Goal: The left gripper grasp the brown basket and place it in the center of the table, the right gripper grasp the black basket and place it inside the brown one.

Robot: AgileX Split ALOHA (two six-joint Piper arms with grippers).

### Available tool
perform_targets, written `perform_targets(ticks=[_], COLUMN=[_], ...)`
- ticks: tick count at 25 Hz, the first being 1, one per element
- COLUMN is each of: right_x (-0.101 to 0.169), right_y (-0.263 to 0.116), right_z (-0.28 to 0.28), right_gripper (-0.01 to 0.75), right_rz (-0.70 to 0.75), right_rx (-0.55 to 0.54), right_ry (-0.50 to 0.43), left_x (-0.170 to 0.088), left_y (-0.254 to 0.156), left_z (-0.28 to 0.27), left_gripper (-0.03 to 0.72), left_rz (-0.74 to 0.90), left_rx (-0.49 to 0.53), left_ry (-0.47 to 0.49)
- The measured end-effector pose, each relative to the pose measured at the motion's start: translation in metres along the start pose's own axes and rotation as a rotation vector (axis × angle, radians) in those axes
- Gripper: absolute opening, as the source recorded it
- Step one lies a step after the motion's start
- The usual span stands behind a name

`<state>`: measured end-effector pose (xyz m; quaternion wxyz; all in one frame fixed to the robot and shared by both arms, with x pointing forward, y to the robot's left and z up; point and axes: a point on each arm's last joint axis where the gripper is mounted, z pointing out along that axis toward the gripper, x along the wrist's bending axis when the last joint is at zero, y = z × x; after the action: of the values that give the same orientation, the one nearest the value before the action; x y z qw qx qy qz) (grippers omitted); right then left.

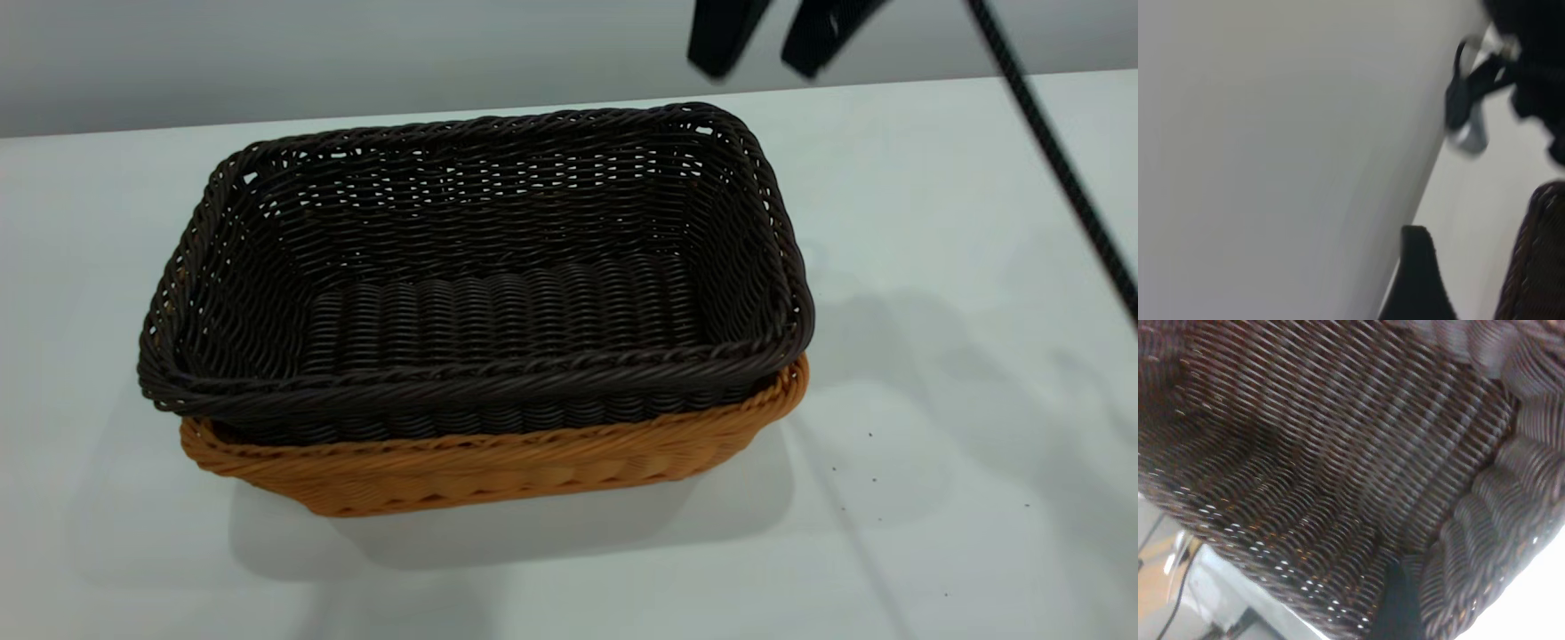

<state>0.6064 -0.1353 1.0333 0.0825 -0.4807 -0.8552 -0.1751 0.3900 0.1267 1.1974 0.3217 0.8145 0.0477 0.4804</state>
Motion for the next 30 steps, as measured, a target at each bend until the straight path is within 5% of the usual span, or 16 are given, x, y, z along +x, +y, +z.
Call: perform_targets(ticks=[4,12,23,30], right_x=[0.014,0.048,0.103,0.123], right_y=[-0.006,-0.029,-0.104,-0.178], right_z=[-0.035,-0.109,-0.226,-0.252], right_gripper=[0.444,0.031,0.001,0.000], right_rz=[-0.032,-0.099,-0.265,-0.328], right_rx=[-0.081,-0.266,-0.711,-0.950], right_ry=[-0.021,-0.034,-0.142,-0.210], left_x=[0.010,0.016,0.009,-0.021], left_y=[-0.011,-0.033,-0.057,-0.078], left_z=[-0.014,-0.045,-0.085,-0.093], left_gripper=[0.366,0.028,0.000,-0.001], left_rz=[-0.022,-0.243,-0.397,-0.471], left_rx=[0.070,0.184,0.183,0.185], left_ry=[0.050,0.026,-0.078,-0.222])
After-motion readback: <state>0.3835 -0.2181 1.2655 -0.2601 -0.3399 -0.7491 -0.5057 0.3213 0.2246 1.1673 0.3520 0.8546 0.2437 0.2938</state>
